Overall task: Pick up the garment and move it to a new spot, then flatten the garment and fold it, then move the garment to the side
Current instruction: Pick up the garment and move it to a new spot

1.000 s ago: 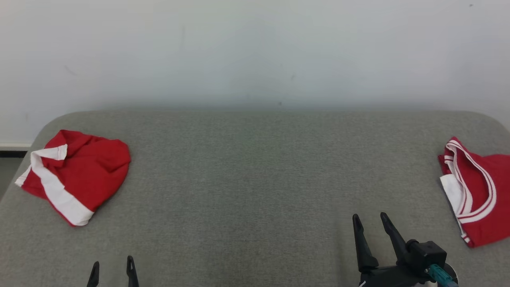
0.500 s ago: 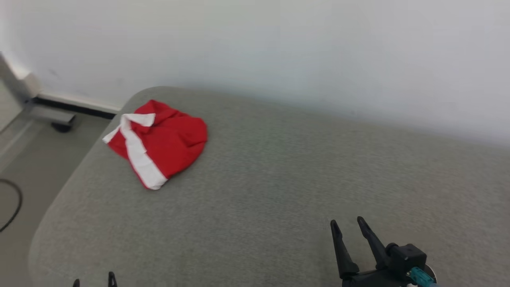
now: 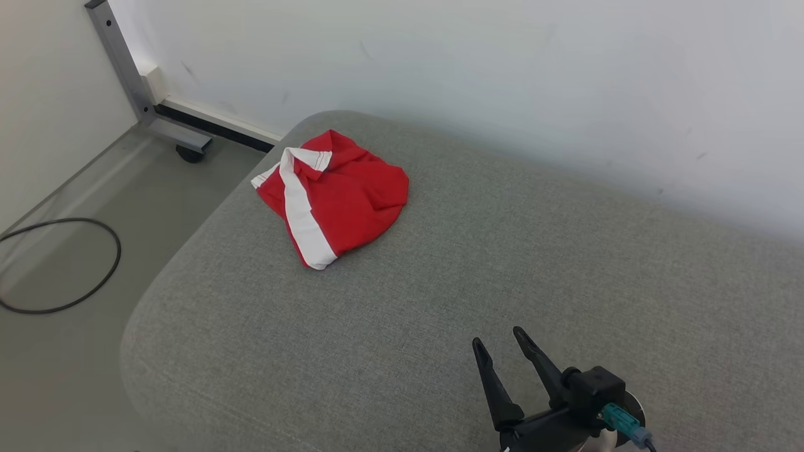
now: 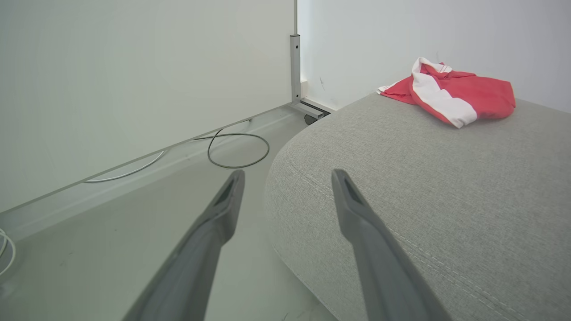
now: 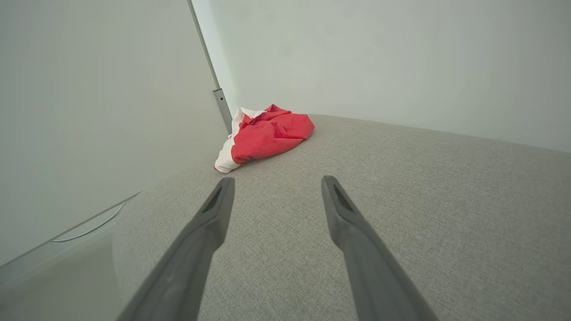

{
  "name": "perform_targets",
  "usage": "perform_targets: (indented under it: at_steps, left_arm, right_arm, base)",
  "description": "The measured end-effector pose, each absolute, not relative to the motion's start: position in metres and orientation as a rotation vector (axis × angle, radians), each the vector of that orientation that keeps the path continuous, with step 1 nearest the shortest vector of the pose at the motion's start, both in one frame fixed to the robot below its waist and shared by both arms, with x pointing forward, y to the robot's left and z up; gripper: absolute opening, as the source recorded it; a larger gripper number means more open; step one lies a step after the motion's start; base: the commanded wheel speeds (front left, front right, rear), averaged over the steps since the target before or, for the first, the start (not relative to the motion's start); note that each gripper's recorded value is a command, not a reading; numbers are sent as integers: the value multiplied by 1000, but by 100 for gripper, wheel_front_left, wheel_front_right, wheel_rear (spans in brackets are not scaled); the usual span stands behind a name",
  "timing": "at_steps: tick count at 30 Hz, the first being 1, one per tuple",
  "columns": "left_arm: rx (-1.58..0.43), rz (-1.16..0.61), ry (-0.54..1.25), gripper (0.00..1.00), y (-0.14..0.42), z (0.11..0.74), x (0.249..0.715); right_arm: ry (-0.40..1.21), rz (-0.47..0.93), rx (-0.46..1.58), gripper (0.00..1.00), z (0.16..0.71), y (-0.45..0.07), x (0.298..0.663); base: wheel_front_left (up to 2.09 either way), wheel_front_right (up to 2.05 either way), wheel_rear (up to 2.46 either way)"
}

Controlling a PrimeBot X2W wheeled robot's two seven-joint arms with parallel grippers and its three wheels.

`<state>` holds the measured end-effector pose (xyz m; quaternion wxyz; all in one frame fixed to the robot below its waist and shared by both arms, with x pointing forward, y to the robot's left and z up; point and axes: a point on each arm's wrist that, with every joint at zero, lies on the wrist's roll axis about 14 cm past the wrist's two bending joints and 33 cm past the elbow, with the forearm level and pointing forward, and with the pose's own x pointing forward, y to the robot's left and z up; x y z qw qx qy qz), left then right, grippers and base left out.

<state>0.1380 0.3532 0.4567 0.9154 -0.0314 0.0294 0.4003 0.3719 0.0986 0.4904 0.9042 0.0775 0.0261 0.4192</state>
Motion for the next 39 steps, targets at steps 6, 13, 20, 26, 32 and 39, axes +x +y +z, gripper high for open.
perform_targets:
  at_steps: [6, 13, 20, 26, 32, 39]
  left_arm:
    - [-83, 822, 59, 100, 353, 456, 138]
    - [-147, 746, 54, 100, 342, 450, 152]
    - [-175, 692, 36, 100, 350, 453, 178]
    - [-144, 630, 43, 100, 362, 459, 216]
    - [-100, 501, 48, 100, 373, 471, 292]
    - [-62, 334, 91, 100, 365, 477, 375]
  right_arm:
    - [72, 867, 162, 100, 484, 100, 373]
    - [79, 811, 166, 100, 481, 83, 379]
    - [51, 797, 162, 100, 485, 75, 384]
    - [40, 771, 141, 100, 482, 58, 398]
    - [7, 741, 120, 100, 483, 36, 421]
    - [-4, 681, 96, 100, 474, 1, 449]
  base:
    - [0, 0, 0]
    - [0, 0, 0]
    - [0, 0, 0]
    - [0, 0, 0]
    - [0, 0, 0]
    - [0, 0, 0]
